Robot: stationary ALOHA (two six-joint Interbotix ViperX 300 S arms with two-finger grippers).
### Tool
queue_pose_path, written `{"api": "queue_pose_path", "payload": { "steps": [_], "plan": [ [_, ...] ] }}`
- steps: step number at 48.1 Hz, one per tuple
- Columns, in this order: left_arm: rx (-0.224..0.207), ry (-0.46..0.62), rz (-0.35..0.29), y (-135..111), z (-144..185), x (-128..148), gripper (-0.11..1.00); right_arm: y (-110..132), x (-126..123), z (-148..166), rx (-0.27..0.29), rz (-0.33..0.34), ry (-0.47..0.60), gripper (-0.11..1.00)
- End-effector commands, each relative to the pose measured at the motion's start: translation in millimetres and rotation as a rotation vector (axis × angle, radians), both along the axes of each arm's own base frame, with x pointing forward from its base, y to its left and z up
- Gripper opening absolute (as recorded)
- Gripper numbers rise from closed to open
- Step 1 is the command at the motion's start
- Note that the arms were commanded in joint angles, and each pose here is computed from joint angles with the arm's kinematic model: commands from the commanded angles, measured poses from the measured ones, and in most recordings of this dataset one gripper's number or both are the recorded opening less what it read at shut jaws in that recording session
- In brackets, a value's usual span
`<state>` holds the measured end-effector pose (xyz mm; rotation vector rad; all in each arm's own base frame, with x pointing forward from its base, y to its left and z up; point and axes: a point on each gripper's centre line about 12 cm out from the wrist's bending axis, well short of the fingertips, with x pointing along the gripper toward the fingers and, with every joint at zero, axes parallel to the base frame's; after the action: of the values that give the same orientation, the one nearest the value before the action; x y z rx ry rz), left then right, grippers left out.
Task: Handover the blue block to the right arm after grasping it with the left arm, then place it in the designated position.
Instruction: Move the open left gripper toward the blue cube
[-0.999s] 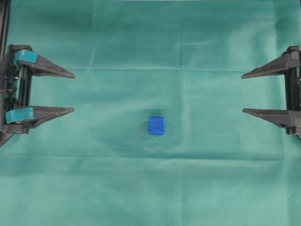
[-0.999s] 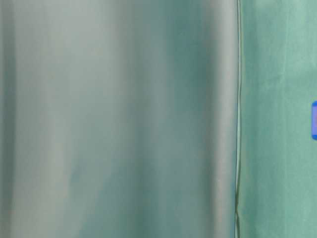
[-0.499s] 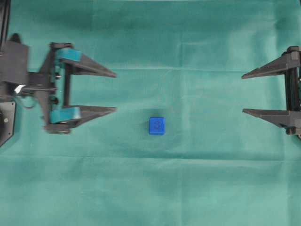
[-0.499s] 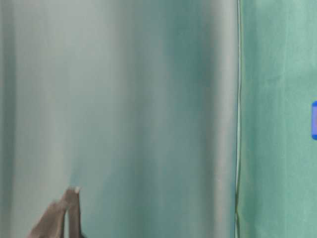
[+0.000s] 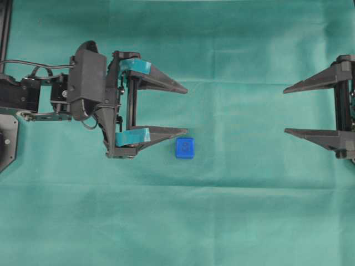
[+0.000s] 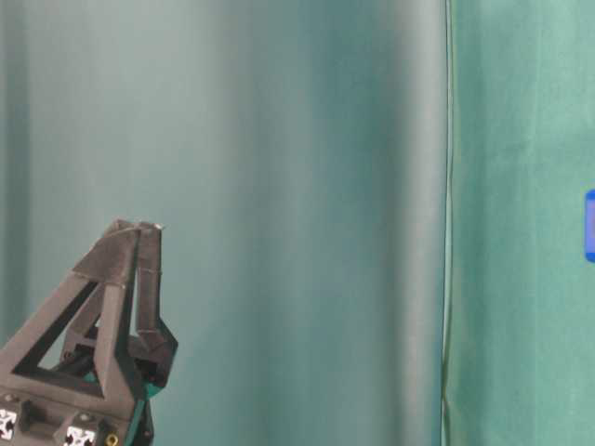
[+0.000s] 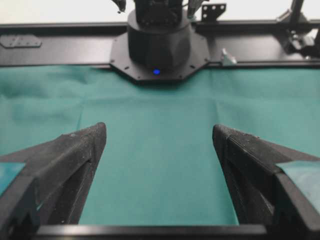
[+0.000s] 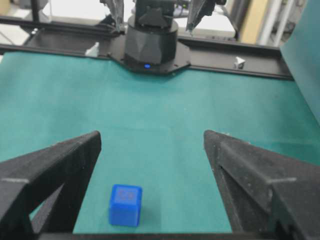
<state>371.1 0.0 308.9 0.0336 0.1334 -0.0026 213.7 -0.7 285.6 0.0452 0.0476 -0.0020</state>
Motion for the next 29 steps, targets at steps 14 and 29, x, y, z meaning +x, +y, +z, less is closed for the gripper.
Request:
{"api": "queue_pose_path", "payload": {
  "steps": [14,29],
  "plan": [
    [-0.009,0.045,-0.004,-2,6,2,1.0,0,3,9,-0.003,-0.001,-0.023,0.94],
    [-0.038,0.335,0.003,-4,-9,17,1.0,0,3,9,-0.002,-0.001,-0.021,0.94]
  ]
}}
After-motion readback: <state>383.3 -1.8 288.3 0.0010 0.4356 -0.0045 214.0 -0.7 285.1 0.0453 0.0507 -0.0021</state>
